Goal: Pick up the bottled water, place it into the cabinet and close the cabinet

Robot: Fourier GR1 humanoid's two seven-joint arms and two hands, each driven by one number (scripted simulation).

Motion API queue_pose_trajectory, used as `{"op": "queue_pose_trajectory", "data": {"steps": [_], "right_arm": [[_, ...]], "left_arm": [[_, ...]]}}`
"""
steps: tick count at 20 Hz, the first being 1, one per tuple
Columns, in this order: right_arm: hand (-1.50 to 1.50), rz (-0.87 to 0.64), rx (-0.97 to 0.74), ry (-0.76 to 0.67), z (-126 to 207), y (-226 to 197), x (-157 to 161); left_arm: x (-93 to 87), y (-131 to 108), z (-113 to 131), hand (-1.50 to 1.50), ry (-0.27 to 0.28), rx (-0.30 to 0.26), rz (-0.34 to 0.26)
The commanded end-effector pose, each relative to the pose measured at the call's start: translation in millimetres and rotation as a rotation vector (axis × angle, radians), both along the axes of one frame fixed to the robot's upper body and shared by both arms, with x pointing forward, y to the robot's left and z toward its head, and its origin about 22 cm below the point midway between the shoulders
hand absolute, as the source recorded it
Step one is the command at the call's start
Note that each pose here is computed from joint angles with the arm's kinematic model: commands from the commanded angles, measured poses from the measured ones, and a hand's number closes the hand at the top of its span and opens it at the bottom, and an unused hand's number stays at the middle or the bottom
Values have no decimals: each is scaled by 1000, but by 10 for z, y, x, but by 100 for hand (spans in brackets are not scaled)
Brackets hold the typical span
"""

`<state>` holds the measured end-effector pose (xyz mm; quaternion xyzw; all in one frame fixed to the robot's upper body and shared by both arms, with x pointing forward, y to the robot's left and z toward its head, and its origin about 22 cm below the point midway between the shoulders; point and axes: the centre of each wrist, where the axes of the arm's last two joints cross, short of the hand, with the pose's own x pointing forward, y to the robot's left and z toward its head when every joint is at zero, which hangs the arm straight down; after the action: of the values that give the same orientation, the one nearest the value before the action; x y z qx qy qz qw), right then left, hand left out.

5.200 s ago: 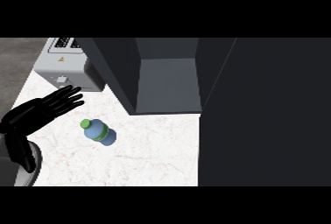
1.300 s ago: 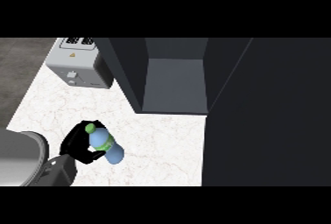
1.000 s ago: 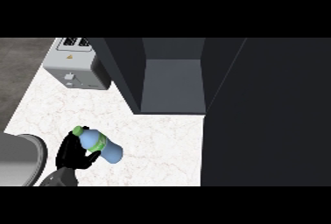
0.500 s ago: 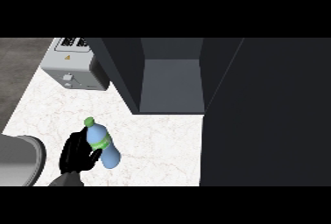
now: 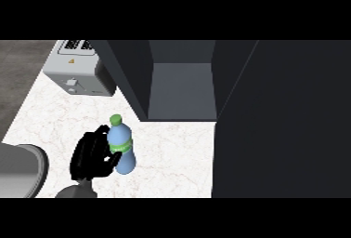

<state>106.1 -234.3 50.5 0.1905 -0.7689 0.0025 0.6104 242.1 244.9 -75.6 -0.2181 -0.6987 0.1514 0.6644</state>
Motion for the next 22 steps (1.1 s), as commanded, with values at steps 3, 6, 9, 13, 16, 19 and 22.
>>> {"op": "queue_pose_trajectory", "data": {"steps": [3,6,9,13,16,19,22], "right_arm": [[-150,12,-2,-10,150,102,82],[-150,12,23,13,-59,96,183],[-150,26,-3,8,-61,277,99],[-150,13,30,-8,-140,21,51],[-150,-1,22,5,1,34,-2],[-150,22,11,9,-81,108,23],[-150,8,47,6,-3,130,56]], "left_arm": [[222,-484,613,150,-53,22,-41],[316,-670,661,150,-74,77,-21],[443,-779,823,150,-88,93,-13],[673,-1120,1021,150,-68,160,-6],[828,-1197,1106,150,-94,185,0],[1065,-1308,1280,150,-129,254,42],[1031,-1575,1356,150,-135,330,46]]}}
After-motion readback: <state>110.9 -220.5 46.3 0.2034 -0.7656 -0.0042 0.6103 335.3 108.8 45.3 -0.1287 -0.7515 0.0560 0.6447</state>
